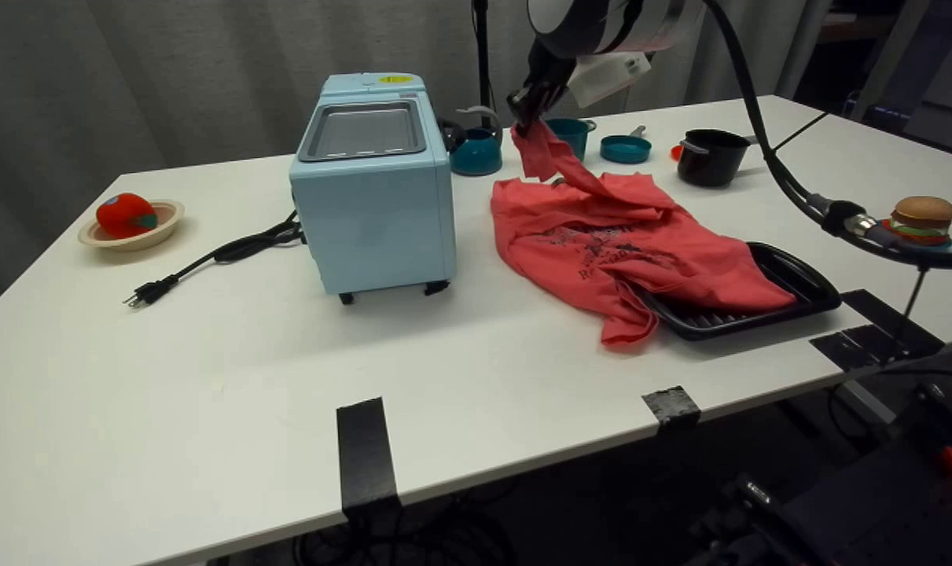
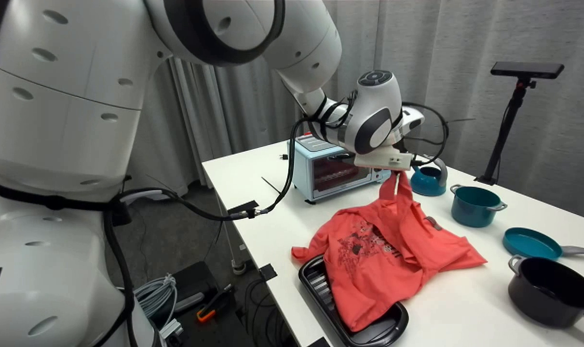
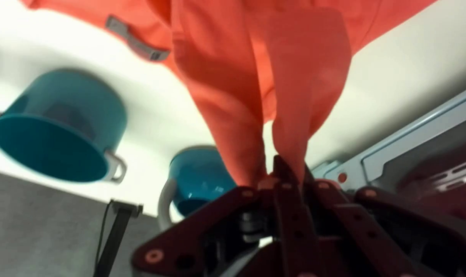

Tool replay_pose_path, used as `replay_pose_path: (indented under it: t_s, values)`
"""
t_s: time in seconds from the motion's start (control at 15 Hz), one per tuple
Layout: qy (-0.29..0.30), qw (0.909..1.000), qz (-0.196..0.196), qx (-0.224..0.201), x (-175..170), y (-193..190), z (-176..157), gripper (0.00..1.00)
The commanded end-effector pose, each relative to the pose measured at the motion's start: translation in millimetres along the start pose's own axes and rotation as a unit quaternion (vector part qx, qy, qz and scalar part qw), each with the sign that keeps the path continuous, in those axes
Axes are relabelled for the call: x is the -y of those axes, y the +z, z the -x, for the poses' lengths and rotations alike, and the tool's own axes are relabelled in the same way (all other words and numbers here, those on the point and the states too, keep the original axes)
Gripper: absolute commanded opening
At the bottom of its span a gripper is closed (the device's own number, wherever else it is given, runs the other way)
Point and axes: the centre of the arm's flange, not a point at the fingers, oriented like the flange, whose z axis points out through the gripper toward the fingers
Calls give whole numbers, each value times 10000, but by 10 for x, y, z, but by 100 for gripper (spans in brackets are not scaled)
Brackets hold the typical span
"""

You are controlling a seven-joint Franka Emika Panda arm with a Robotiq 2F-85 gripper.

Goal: Unfold the long sleeve shirt on the table

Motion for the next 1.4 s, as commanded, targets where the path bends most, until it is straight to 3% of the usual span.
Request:
replay_pose_path:
  t_s: [0.0, 0.2, 0.53, 0.73, 0.8, 0.87, 1.33]
  values:
    - [-159, 9956, 763, -520, -437, -471, 43, 1]
    - [2, 9887, 1362, -622, -890, -768, 160, 1]
    - [618, 9750, 2126, 184, -1607, -1282, 595, 1]
    - [990, 9644, 2351, 693, -1843, -1473, 795, 1]
    - [1091, 9609, 2374, 917, -1879, -1497, 844, 29]
    - [1193, 9571, 2412, 1078, -1912, -1514, 892, 30]
    - [1572, 9410, 2363, 1845, -1809, -1466, 933, 81]
